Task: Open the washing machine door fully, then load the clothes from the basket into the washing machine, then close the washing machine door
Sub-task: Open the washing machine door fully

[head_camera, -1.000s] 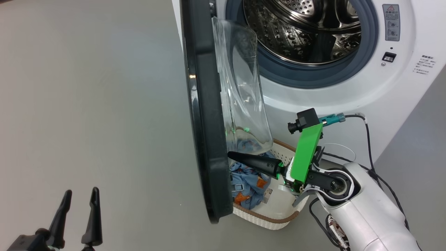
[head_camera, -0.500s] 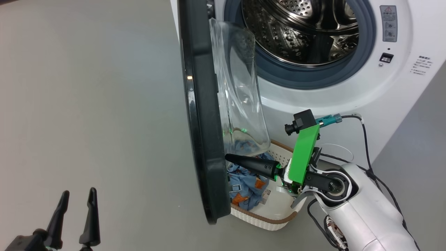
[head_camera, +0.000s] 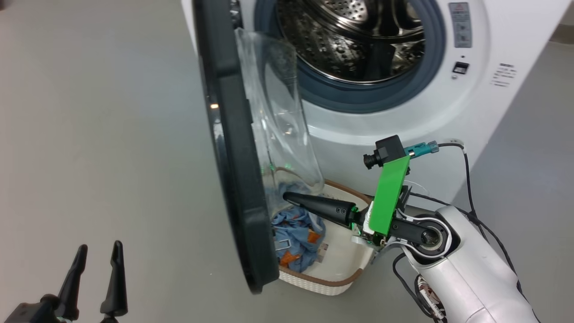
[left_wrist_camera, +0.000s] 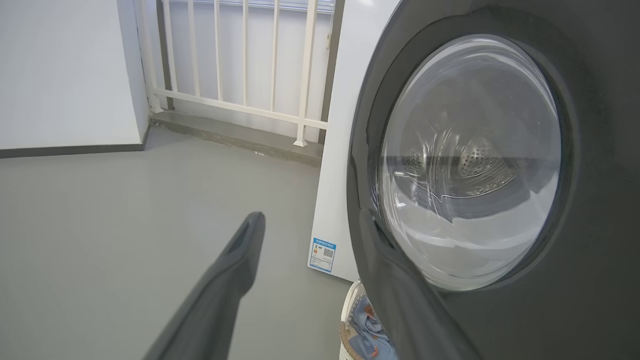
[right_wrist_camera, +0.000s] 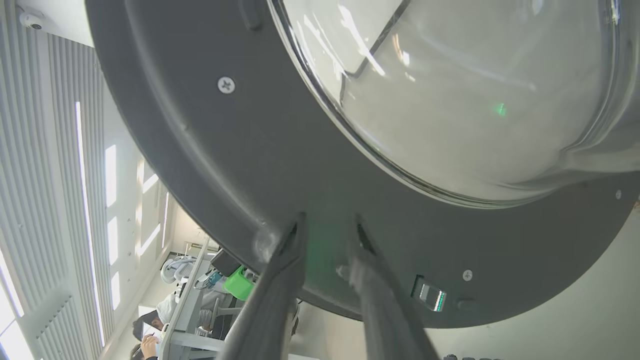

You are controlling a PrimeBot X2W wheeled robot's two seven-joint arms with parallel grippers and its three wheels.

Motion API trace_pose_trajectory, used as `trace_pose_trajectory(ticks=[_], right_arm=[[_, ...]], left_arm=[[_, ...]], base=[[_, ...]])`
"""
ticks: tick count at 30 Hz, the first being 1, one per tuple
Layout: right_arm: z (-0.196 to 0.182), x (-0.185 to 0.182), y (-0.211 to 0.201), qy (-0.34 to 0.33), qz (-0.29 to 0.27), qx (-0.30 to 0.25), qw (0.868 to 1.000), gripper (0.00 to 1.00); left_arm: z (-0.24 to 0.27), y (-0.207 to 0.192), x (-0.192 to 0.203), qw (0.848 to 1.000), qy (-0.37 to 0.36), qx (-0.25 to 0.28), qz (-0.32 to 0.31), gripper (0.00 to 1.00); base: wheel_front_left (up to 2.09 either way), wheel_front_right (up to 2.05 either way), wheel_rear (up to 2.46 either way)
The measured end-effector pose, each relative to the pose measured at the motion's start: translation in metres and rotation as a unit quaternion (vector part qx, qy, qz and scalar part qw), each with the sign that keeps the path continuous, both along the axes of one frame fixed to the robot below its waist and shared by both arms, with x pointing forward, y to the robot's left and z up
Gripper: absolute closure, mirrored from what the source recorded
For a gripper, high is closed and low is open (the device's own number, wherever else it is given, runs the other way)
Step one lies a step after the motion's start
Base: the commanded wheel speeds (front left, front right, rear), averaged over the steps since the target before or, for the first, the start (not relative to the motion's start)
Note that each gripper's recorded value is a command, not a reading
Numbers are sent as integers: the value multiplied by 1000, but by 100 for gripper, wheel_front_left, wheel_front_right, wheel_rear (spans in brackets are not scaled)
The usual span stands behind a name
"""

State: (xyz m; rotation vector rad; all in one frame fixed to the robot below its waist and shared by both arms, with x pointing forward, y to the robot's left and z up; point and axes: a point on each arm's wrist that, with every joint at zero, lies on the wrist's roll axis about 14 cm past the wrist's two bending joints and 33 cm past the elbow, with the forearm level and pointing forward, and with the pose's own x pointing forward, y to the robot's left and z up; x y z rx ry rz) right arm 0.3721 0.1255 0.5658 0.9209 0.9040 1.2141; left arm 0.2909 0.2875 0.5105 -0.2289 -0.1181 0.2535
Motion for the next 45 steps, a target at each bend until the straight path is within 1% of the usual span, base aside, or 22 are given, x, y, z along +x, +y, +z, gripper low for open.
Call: trace_pose_trajectory(ticks=[7,11,17,22,30,35,37,39,43,44,45], right_arm=[[12,7,-21,-27,-43,12,999,0],[18,14,-37,-52,-85,14,995,0],[24,28,-67,-110,-159,0,981,0],[29,28,-87,-121,-211,17,970,0],[33,26,-127,-140,-292,29,946,0],[28,25,-154,-160,-341,17,926,0],[25,24,-162,-157,-359,21,920,0],[19,23,-170,-162,-377,11,912,0],[6,23,-192,-192,-415,-22,889,0],[6,23,-192,-192,-415,-22,889,0],[4,23,-196,-199,-424,-28,883,0]], left_arm=[[2,-15,15,1000,-4,2,-30,0],[1,-24,21,999,-3,1,-46,0],[1,-38,30,998,-3,6,-70,0],[2,-49,37,996,-6,7,-89,0],[1,-69,44,993,-6,6,-118,0],[4,-79,50,991,-10,9,-135,0],[2,-81,50,990,-7,10,-138,0],[1,-84,52,990,-6,10,-144,0],[1,-89,56,988,-5,9,-152,0],[1,-89,56,988,-5,9,-152,0],[1,-90,56,988,-5,9,-154,0]], base=[[0,0,0],[0,0,0],[0,0,0],[0,0,0],[0,0,0],[0,0,0],[0,0,0],[0,0,0],[0,0,0],[0,0,0],[0,0,0]])
